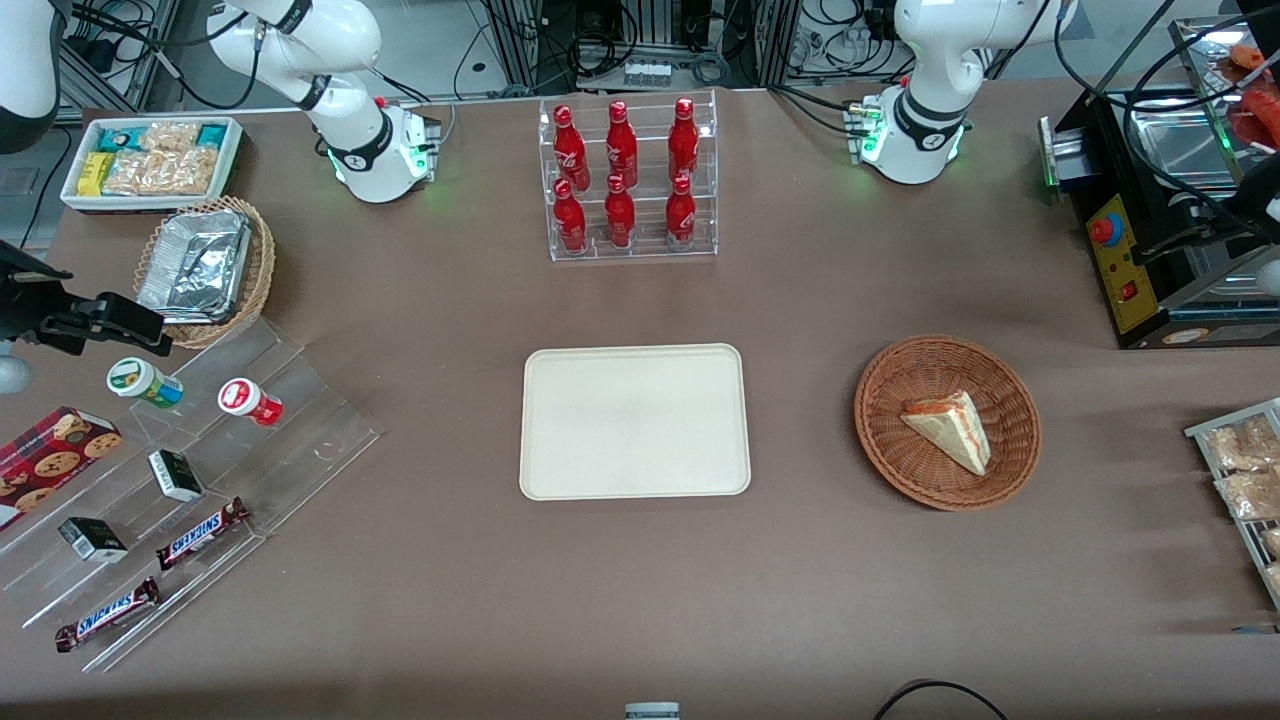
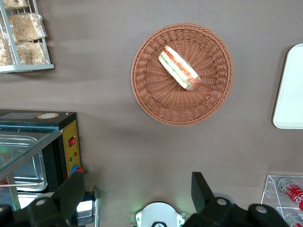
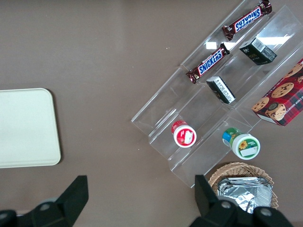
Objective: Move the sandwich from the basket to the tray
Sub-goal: 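Move the left gripper over the wicker basket above the sandwich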
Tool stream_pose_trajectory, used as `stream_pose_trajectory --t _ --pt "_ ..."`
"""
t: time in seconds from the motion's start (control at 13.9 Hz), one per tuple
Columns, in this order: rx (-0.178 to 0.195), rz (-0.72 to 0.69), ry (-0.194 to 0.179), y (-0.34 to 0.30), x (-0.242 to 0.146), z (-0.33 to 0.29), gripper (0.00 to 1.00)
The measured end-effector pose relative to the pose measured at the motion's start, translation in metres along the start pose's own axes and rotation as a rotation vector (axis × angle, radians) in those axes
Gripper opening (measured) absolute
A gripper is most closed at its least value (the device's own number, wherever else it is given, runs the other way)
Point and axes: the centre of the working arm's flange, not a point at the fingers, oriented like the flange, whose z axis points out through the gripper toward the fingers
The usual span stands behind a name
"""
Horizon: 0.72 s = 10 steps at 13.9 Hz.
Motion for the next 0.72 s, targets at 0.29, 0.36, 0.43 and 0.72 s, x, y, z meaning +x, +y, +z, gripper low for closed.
stream_pose_trajectory --t 0.29,0.36,0.43,0.72 --pt "0.001 0.011 -0.008 0.003 0.001 0.003 1.0" --pt "0.003 0.01 -0.01 0.003 0.001 0.005 1.0" --pt "0.007 0.01 -0.014 0.003 0.002 0.007 1.0" --pt "0.02 -0.018 -0.049 0.011 0.015 0.032 1.0"
